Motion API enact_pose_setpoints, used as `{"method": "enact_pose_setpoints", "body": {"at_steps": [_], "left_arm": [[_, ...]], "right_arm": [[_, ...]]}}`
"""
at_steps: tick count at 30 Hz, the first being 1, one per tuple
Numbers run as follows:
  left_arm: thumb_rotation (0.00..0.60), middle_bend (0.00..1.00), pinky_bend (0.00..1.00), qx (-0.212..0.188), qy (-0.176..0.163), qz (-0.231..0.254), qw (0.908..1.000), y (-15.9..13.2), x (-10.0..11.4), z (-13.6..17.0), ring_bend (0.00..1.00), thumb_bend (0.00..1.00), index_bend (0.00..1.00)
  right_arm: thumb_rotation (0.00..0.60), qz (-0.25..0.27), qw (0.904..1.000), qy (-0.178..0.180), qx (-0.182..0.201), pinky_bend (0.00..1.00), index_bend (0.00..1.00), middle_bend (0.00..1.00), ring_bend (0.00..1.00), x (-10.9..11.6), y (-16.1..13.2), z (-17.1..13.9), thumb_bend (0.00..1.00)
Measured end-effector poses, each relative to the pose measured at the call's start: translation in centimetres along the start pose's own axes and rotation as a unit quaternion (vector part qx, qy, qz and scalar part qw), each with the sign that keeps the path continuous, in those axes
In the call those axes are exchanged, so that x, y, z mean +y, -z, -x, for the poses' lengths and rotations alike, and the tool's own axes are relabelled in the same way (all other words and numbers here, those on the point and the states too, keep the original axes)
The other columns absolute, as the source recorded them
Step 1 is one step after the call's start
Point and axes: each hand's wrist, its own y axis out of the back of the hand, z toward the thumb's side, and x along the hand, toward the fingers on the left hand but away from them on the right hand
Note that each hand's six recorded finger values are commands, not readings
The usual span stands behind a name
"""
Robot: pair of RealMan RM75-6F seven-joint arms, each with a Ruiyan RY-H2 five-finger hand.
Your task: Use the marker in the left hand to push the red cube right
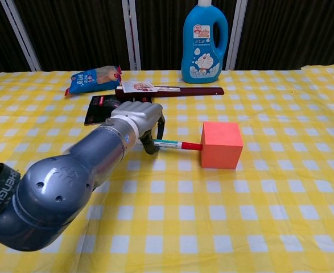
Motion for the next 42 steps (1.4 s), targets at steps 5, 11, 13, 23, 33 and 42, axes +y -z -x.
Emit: {"method": "enact_pose_setpoints", "body": {"at_steps": [5, 11, 13, 23, 33, 42], "left_arm": [[0.6, 0.1, 0.08, 0.009, 0.002, -0.005, 0.9999, 0.5, 0.0, 0.2, 0.0, 0.51, 0.55], [0.6, 0.1, 0.08, 0.016, 0.005, -0.005, 0.9998, 1.1, 0.1, 0.2, 0.0, 0.51, 0.55], [0.6, 0.1, 0.08, 0.016, 0.006, -0.003, 0.9999, 1.1, 0.1, 0.1, 0.0, 0.51, 0.55], [0.6, 0.1, 0.08, -0.002, 0.006, 0.003, 1.0, -1.3, 0.5, -0.3, 0.0, 0.51, 0.55], [0.6, 0.1, 0.08, -0.024, 0.008, -0.005, 0.9997, -5.1, 0.6, -0.4, 0.0, 0.51, 0.55], [0.6, 0.1, 0.08, -0.021, 0.006, 0.005, 0.9997, -6.6, 0.9, -0.6, 0.0, 0.51, 0.55]], "right_arm": [[0.6, 0.0, 1.0, 0.0, 0.001, 0.0, 0.0, 0.0, 0.0, 0.0, 0.0, 0.0, 0.38], [0.6, -0.001, 1.0, 0.001, -0.007, 0.0, 0.0, 0.0, 0.0, -0.1, 0.2, -0.5, 0.38], [0.6, 0.0, 1.0, 0.001, -0.008, 0.0, 0.0, 0.0, 0.0, -0.1, 0.1, -0.2, 0.38], [0.6, 0.003, 1.0, -0.004, -0.003, 0.0, 0.0, 0.0, 0.0, -0.1, 0.1, -0.1, 0.38], [0.6, 0.004, 1.0, -0.005, -0.005, 0.0, 0.0, 0.0, 0.0, -0.1, 0.2, 0.0, 0.38], [0.6, 0.003, 1.0, -0.004, -0.006, 0.0, 0.0, 0.0, 0.0, 0.0, 0.3, 0.0, 0.38]]}}
